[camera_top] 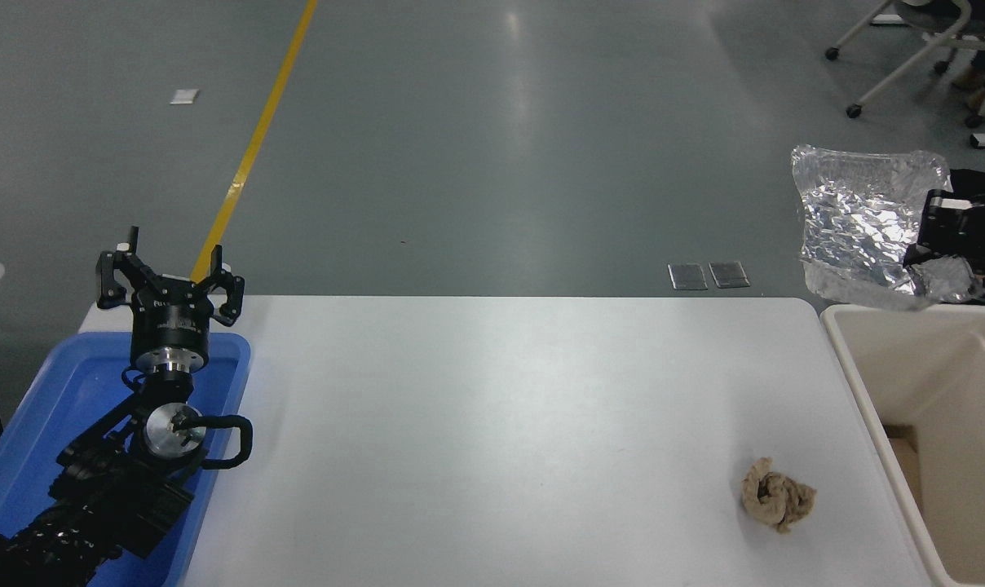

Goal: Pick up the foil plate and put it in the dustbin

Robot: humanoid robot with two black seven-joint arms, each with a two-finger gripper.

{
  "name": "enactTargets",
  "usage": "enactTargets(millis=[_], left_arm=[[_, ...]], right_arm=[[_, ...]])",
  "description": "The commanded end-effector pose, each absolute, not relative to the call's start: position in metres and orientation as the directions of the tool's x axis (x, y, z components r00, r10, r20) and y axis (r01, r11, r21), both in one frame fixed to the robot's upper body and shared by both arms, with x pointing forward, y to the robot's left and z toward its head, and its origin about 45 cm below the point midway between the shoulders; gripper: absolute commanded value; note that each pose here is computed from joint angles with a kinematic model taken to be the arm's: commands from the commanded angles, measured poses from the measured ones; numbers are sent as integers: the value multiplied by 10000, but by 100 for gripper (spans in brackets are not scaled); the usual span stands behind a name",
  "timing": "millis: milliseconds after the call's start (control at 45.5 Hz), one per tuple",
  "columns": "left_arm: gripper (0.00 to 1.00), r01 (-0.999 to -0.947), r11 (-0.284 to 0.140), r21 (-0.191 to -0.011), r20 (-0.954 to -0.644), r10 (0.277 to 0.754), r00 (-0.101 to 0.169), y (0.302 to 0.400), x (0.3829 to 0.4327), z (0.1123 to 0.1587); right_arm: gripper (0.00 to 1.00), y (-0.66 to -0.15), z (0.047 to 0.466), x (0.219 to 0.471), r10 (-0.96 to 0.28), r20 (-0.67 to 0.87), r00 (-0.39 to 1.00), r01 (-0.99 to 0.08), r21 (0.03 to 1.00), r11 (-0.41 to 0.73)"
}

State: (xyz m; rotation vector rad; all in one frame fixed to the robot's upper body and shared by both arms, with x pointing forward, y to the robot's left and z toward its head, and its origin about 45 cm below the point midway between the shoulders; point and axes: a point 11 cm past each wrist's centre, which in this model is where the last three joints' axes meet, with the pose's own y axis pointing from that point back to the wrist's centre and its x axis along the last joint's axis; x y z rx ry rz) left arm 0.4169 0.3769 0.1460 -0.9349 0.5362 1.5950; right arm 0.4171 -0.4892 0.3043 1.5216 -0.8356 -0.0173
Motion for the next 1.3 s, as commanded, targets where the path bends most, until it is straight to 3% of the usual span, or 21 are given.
enactTargets(millis=[0, 154, 396, 505, 923, 1121, 1143, 1187, 1231, 1275], left_arm=[[99, -9593, -2423, -1448, -8032, 5950, -290, 3769, 4169, 1461], [99, -9591, -2433, -1447, -8040, 5940, -294, 3770, 4169, 1460], [99, -9593, -2423, -1448, -8032, 5950, -290, 3769, 4169, 1461], [99, -9591, -2433, -1447, -8040, 5940, -294, 3770, 4169, 1460], [99, -9583, -2469, -1438, -8054, 5919, -316, 3776, 4163, 1455], [99, -9583, -2469, -1438, -8054, 5919, -316, 3776, 4163, 1455], [99, -9583, -2469, -1438, -8054, 5919, -316, 3776, 4163, 1455], [99, -9583, -2469, -1438, -8054, 5919, -316, 3776, 4163, 1455], [99, -9583, -2469, -1438, -8054, 5919, -316, 3776, 4163, 1455], [99, -9583, -2469, -1438, -8054, 5919, -316, 3776, 4163, 1455]], right_arm=[[0, -5245, 2344, 4192, -5711, 5338, 6236, -4927, 8356, 2429], [0, -5244, 1894, 4090, -5677, 5742, 5899, -4960, 8125, 3063], [0, -5404, 1275, 3677, -5240, 6525, 5474, -4860, 7576, 4357], [0, -5465, 1124, 3523, -5604, 6652, 4934, -4846, 7453, 4580], [0, -5792, 896, 3013, -6830, 6606, 3116, -4217, 7403, 5237], [1, -5810, 841, 2931, -6985, 6518, 2954, -4098, 7469, 5237], [17, -5817, 852, 2936, -6971, 6543, 2931, -4113, 7445, 5258], [61, -5849, 877, 2935, -6899, 6665, 2825, -4158, 7332, 5381], [96, -5887, 916, 2944, -6787, 6865, 2610, -4240, 7131, 5583], [100, -5906, 931, 2943, -6784, 6930, 2439, -4262, 7050, 5669]])
